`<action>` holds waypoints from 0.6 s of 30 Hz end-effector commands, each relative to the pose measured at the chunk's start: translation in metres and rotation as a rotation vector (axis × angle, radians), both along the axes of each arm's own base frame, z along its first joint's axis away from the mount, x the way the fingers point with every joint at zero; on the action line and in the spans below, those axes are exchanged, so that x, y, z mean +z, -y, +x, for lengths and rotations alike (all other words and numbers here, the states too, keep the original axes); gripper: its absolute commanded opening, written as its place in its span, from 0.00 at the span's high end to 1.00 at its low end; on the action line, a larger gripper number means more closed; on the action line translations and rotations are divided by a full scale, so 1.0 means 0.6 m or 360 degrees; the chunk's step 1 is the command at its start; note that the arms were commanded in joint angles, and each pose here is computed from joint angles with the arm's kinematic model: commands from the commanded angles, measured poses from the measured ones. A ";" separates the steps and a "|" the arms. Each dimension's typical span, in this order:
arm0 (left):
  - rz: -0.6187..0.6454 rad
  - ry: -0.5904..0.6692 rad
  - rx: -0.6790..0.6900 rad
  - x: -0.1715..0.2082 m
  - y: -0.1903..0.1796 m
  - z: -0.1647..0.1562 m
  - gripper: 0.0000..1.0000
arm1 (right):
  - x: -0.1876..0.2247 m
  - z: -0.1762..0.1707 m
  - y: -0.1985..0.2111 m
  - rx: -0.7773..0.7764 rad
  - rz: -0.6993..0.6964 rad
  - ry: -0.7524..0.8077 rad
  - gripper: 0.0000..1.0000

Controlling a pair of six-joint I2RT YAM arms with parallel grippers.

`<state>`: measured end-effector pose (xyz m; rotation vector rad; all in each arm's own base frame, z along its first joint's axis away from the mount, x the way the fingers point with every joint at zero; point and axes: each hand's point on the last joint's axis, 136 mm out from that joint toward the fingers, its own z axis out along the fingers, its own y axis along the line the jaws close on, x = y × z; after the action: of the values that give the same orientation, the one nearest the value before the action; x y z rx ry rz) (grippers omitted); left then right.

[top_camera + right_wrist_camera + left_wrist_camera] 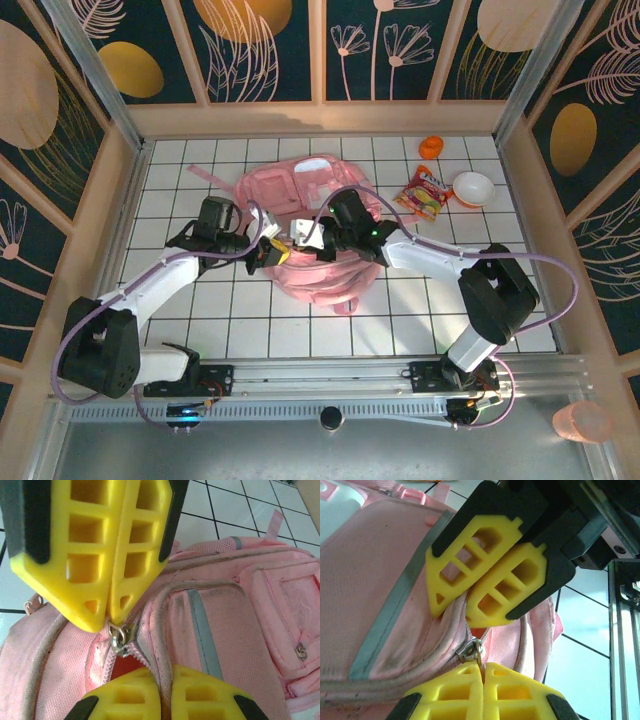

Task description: Pack the student bag

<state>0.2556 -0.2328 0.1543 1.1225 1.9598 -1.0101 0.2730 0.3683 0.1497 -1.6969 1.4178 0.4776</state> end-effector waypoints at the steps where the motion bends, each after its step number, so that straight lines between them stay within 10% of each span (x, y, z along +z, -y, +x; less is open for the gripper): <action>1: -0.0253 0.0050 -0.0266 0.067 0.049 -0.040 0.91 | 0.016 -0.005 -0.005 0.0096 0.0108 0.0042 1.00; 8: -0.0040 0.0288 -0.0087 0.052 0.020 -0.010 0.32 | 0.037 -0.047 0.046 0.0347 0.0167 -0.0010 1.00; 18: 0.0223 0.0910 -0.0342 0.056 0.004 0.001 0.24 | 0.040 -0.065 0.076 0.0507 0.0112 0.0004 1.00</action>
<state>0.2510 -0.2363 0.1836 1.3990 1.6234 -0.6963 0.2489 0.3223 0.1508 -1.8482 1.2428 0.6271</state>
